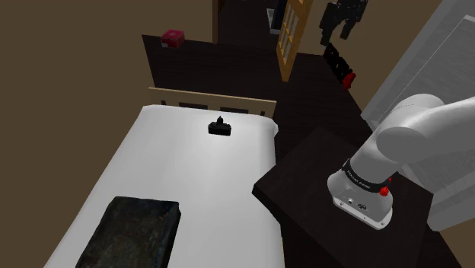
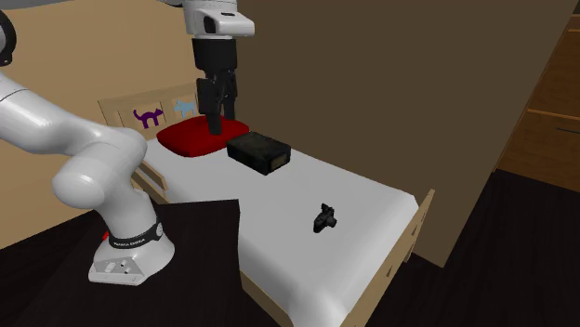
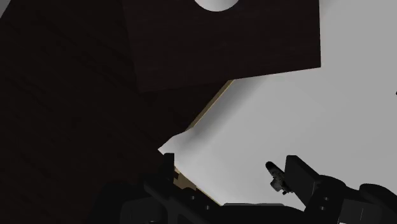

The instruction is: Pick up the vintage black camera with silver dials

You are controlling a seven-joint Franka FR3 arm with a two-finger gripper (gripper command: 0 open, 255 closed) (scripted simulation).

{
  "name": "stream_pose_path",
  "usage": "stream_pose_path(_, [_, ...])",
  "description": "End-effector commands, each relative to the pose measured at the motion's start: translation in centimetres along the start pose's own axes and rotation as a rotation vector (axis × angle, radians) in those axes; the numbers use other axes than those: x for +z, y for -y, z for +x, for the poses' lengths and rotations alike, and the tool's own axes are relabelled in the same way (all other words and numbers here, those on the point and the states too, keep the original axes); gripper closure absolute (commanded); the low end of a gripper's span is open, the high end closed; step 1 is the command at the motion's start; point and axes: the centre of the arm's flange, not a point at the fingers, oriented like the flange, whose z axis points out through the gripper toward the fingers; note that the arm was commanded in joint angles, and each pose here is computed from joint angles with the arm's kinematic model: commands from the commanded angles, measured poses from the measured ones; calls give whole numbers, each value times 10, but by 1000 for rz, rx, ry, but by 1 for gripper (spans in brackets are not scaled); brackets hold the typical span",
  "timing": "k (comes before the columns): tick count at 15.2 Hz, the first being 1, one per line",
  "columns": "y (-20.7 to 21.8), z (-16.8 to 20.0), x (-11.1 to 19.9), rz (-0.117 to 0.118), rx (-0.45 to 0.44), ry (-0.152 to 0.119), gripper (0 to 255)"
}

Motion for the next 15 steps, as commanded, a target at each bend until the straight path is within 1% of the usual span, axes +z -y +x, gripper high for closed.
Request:
stream_pose_path(1, [0,0,0,0,0,0,0])
stream_pose_path(15, [89,89,132,7,-38,-16,0])
